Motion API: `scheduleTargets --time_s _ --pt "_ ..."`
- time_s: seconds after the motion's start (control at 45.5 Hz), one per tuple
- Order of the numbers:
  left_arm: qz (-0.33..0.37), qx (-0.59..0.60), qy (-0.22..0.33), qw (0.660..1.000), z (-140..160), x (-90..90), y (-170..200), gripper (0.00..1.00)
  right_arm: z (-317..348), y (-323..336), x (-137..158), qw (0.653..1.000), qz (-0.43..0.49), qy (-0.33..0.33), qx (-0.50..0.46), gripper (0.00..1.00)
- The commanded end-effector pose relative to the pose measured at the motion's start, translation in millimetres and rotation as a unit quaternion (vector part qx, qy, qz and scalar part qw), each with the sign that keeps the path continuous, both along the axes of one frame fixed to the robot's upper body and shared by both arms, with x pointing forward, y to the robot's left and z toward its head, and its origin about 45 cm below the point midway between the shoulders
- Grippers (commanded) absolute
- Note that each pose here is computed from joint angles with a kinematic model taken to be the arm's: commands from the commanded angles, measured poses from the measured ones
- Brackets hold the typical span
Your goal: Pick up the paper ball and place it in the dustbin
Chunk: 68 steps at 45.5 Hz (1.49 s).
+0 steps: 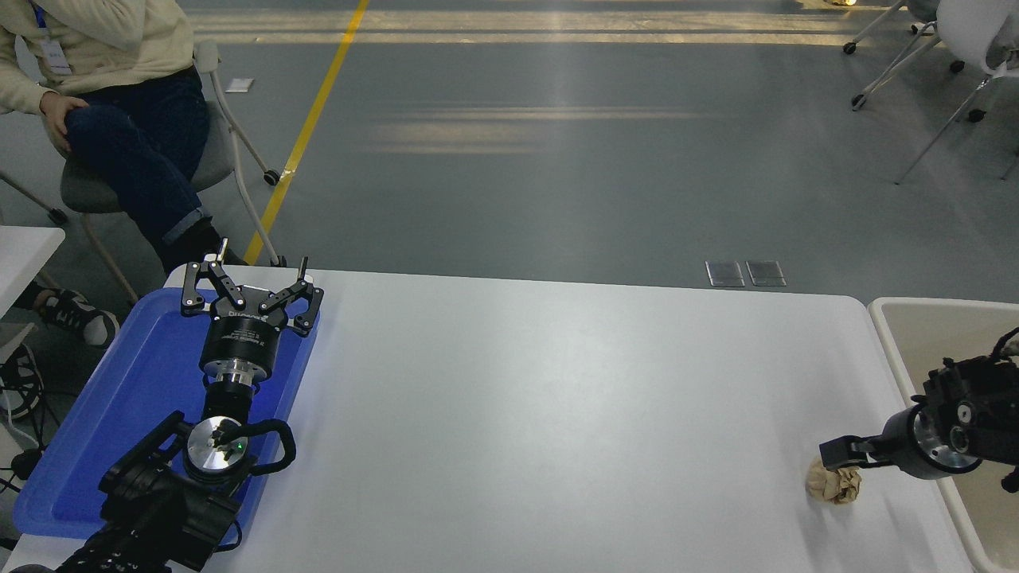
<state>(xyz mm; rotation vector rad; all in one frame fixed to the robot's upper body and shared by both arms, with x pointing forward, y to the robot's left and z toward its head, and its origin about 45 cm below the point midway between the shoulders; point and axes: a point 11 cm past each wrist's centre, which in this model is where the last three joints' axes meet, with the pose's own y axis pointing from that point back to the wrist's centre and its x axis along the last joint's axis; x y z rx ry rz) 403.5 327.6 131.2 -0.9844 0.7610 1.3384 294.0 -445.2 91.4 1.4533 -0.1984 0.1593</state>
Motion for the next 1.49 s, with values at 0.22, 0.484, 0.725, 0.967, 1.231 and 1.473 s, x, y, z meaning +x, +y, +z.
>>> scheduleTargets --time_s 0.22,0.484,0.725,0.967,1.231,1.473 --pt "0.0 -0.001 0.0 1.0 0 0.0 -1 1.0 -24 3 -10 1.0 0.005 -0.007 -0.004 0.96" --pt "0.0 0.0 0.0 1.0 0 0.0 0 1.0 -28 12 -8 1.0 -0.006 -0.018 0.015 0.4" --pt "0.0 0.0 0.0 1.0 0 0.0 0 1.0 -27 13 -5 1.0 -0.006 -0.025 0.017 0.0" --pt "0.0 -0.001 0.0 1.0 0 0.0 -1 1.0 -25 16 -4 0.999 -0.003 -0.025 0.021 0.0" --pt "0.0 0.0 0.0 1.0 0 0.0 0 1.0 0 15 1 0.999 -0.011 -0.032 0.039 0.0" --pt "-0.001 0.001 0.0 1.0 0 0.0 0 1.0 62 10 14 0.998 -0.01 -0.04 0.049 0.0"
